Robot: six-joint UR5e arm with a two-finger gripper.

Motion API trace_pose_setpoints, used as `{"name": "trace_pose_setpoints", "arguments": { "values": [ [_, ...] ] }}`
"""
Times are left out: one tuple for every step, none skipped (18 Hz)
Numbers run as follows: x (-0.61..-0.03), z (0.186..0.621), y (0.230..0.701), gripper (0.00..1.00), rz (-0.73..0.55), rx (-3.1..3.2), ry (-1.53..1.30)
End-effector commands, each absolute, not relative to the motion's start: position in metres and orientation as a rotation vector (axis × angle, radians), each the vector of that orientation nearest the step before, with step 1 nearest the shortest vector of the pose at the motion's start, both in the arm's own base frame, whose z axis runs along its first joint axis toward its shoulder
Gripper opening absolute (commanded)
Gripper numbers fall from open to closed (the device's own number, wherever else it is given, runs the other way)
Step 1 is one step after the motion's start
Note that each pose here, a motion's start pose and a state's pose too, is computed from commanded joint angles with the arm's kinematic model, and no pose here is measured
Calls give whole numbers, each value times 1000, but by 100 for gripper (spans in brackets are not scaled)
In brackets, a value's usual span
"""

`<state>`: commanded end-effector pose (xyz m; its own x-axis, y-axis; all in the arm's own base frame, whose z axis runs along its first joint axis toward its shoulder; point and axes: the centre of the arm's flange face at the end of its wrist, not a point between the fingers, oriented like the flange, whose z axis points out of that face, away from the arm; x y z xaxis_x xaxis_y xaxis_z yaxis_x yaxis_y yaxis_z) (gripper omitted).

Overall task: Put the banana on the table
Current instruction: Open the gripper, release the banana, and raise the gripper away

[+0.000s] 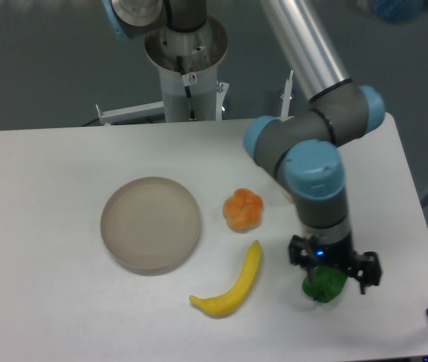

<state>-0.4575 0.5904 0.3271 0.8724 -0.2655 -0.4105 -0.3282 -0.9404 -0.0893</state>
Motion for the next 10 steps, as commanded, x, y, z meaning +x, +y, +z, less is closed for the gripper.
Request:
{"name": "trace_pose_setpoints", "arguments": {
  "values": [
    [-466, 331, 582, 100, 604, -2876, 538],
    [-471, 336, 577, 100, 608, -2863, 581],
    [-474, 336, 575, 100, 609, -2859, 609],
    [-476, 336, 573, 100, 612, -2859, 625],
    [-480, 337, 570, 100, 616, -2860, 626],
    [-480, 337, 570, 100, 617, -2859, 625],
    [-480, 338, 571, 100, 620, -2857, 627],
    [-480, 338, 571, 100, 620, -2857, 627],
    [-480, 338, 571, 100, 621, -2858, 627],
    [-480, 338, 571, 100, 623, -2857, 627]
  ]
}}
